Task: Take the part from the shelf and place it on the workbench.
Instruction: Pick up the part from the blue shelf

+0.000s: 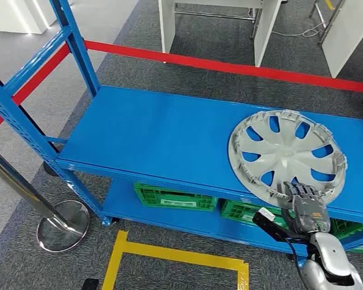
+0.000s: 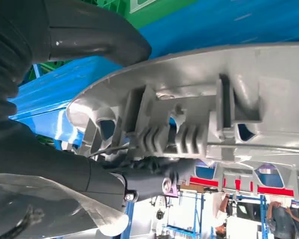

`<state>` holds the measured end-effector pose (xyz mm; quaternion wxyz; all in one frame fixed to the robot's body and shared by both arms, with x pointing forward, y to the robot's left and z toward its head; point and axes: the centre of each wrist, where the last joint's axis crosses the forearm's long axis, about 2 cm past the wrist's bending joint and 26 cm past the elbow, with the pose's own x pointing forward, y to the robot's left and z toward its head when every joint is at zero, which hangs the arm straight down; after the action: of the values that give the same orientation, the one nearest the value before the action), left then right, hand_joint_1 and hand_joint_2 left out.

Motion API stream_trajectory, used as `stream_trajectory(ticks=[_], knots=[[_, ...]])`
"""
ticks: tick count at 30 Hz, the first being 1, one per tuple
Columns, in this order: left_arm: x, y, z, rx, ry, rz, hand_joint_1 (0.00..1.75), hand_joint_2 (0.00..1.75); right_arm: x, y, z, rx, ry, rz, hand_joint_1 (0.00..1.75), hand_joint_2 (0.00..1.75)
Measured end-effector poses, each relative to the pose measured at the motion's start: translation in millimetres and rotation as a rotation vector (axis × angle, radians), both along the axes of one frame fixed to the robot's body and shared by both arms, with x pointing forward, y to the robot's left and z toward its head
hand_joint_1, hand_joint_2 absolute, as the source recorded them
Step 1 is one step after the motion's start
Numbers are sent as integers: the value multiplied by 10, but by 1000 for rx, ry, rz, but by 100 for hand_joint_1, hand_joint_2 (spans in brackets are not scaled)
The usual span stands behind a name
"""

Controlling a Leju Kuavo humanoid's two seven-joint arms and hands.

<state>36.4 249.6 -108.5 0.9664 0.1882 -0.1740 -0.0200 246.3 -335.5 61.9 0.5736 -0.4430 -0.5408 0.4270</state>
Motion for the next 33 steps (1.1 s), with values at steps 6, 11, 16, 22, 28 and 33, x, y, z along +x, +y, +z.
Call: stream_trajectory(ticks=[6, 11, 16, 22, 28, 33], knots=[[0, 3, 0, 2, -11, 1, 0, 175, 2, -41, 13, 3, -6, 9, 175, 175], [-1, 6, 0, 3, -13, 3, 0, 175, 4, -66, 21, 1, -8, 11, 175, 175], [-1, 9, -1, 5, -13, 3, 0, 175, -1, -69, 19, 4, -7, 13, 175, 175], [-1, 12, 0, 10, -19, 4, 0, 175, -10, -82, 13, 8, -5, 23, 175, 175], [-4, 13, -1, 11, -72, -4, 0, 175, -30, -105, 11, 8, -13, 38, 175, 175], [-6, 16, -2, 8, -104, -10, 0, 175, -71, -127, 12, 1, -24, 51, 175, 175]])
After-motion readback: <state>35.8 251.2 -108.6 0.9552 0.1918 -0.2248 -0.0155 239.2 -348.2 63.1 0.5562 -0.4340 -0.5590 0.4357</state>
